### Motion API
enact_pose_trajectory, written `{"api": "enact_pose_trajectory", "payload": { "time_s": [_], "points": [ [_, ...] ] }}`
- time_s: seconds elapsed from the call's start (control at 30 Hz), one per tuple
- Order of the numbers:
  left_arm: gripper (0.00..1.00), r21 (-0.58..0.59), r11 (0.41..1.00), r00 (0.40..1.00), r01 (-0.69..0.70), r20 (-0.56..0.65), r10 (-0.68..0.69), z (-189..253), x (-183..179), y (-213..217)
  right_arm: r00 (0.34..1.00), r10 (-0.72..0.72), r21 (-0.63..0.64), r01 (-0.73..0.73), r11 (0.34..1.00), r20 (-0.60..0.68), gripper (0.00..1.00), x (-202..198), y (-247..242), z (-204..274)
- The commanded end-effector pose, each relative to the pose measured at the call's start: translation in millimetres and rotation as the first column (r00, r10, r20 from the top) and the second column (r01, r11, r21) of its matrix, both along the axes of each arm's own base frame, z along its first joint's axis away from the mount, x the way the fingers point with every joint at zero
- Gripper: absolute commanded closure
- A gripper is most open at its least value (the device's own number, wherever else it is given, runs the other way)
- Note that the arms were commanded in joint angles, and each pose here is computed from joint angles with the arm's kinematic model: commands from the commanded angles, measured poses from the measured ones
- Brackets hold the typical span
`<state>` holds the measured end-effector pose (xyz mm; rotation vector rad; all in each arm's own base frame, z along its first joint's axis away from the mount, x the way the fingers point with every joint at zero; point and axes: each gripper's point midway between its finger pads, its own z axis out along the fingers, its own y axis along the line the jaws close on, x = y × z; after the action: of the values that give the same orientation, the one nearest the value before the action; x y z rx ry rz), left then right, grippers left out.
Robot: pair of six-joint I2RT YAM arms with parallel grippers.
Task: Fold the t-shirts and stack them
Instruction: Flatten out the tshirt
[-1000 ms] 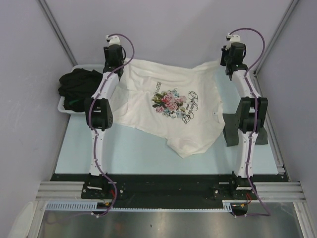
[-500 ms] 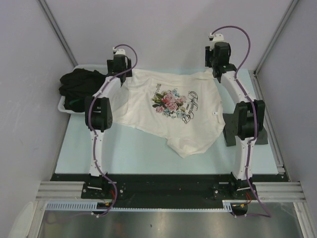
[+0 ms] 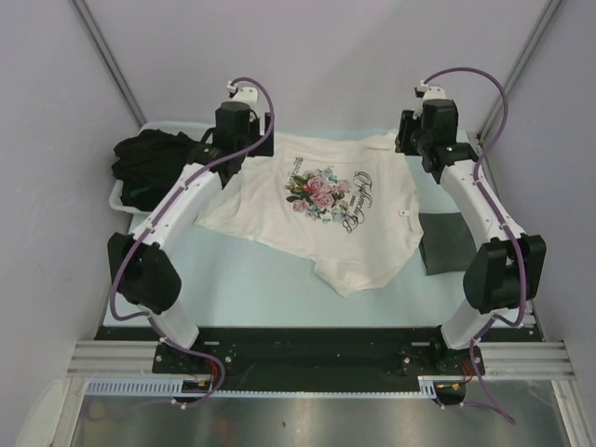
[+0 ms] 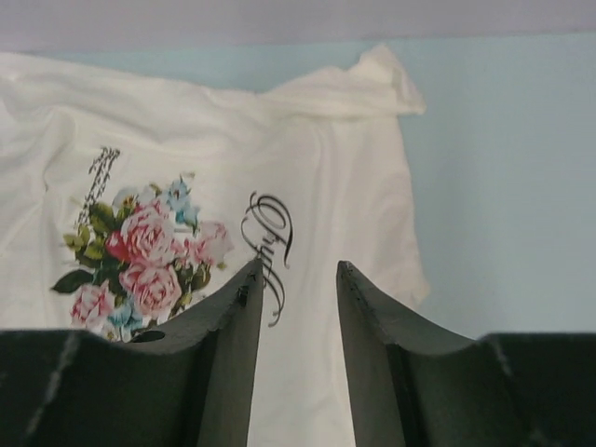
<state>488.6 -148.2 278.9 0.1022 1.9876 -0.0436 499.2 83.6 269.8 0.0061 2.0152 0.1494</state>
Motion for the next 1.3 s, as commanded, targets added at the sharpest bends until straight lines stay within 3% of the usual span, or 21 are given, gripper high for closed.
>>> {"api": "enact_pose_trajectory", "payload": {
  "time_s": [0.0,0.2,0.57,0.83,1.27],
  "points": [
    [0.13,-0.019,0.999,0.984,0.039,-0.172,-0.042,-45,-44,-9,0.991,0.037,0.119,-0.021,0.993,-0.126,0.59,-42,14,-13],
    [0.13,-0.06,0.998,0.955,0.013,-0.294,-0.031,-68,-89,-14,0.951,0.116,0.15,-0.075,0.986,-0.285,0.58,-85,29,-56],
    [0.14,-0.055,0.998,0.93,0.032,-0.364,-0.049,-95,-140,-15,0.859,0.187,0.187,-0.108,0.976,-0.476,0.57,-164,43,-118],
    [0.14,-0.058,0.997,0.938,0.05,-0.34,-0.067,-89,-141,-20,0.81,0.185,0.201,-0.085,0.976,-0.556,0.54,-211,43,-156],
    [0.14,-0.071,0.993,0.94,0.096,-0.322,-0.114,-77,-133,-32,0.733,0.193,0.207,-0.074,0.976,-0.652,0.53,-248,49,-190]
  ]
}}
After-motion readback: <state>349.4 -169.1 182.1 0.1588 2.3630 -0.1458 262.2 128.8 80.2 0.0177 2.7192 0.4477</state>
